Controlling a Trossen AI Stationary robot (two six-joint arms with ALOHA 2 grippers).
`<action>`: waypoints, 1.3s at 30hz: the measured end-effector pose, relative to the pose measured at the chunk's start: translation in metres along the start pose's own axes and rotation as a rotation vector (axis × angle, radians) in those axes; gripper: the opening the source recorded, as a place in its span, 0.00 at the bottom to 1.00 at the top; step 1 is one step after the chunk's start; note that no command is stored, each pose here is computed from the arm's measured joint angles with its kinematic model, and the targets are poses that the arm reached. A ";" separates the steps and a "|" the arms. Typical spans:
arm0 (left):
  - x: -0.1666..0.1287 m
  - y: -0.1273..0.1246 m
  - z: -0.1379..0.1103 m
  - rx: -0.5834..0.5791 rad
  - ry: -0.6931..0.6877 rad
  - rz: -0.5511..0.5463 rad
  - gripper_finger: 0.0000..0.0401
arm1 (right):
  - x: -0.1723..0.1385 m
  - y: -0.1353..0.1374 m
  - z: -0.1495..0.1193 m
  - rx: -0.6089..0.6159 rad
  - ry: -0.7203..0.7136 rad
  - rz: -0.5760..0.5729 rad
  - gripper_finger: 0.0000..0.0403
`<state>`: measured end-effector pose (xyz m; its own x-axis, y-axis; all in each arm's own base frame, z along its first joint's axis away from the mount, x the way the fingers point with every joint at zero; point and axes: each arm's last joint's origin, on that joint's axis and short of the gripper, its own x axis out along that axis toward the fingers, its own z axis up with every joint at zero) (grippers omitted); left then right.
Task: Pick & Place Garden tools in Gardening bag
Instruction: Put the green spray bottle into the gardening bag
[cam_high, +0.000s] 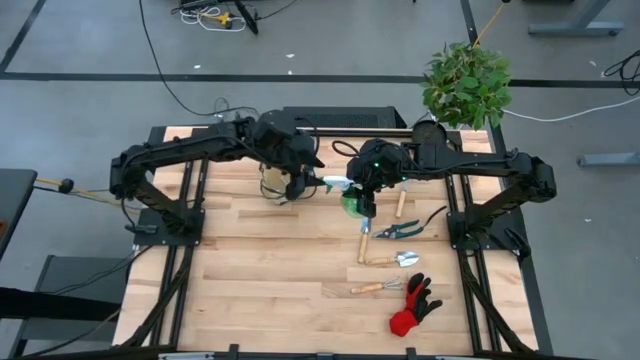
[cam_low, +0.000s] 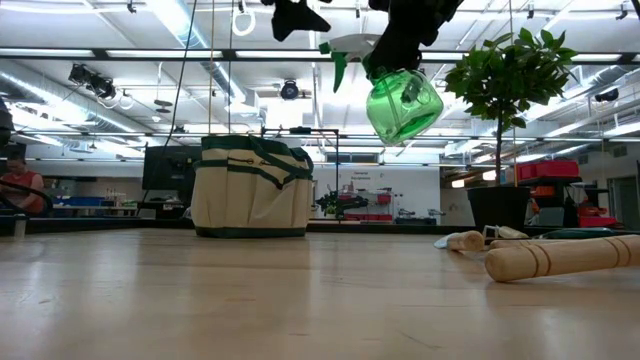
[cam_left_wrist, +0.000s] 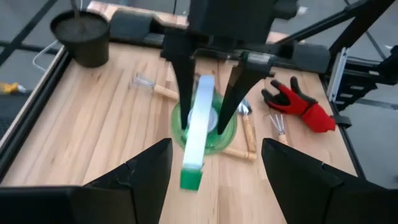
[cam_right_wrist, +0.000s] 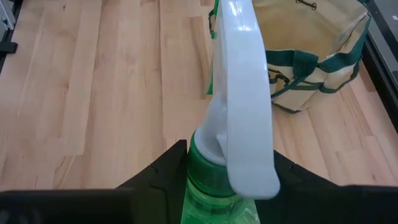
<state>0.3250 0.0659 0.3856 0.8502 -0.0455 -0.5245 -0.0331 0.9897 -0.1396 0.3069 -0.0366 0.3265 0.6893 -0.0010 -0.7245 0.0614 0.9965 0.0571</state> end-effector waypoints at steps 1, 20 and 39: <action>0.002 0.000 0.001 0.002 -0.007 -0.004 0.64 | 0.000 0.000 0.000 0.000 -0.001 0.000 0.36; 0.037 0.008 -0.006 -0.003 0.030 -0.034 0.64 | 0.000 0.000 0.000 -0.007 0.000 0.000 0.36; 0.054 0.011 -0.013 -0.011 0.076 -0.030 0.56 | 0.000 0.000 0.000 -0.004 0.000 0.000 0.36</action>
<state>0.3637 0.0722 0.3447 0.8086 -0.0854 -0.5821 -0.0143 0.9862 -0.1646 0.3069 -0.0367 0.3266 0.6890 -0.0011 -0.7248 0.0590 0.9968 0.0545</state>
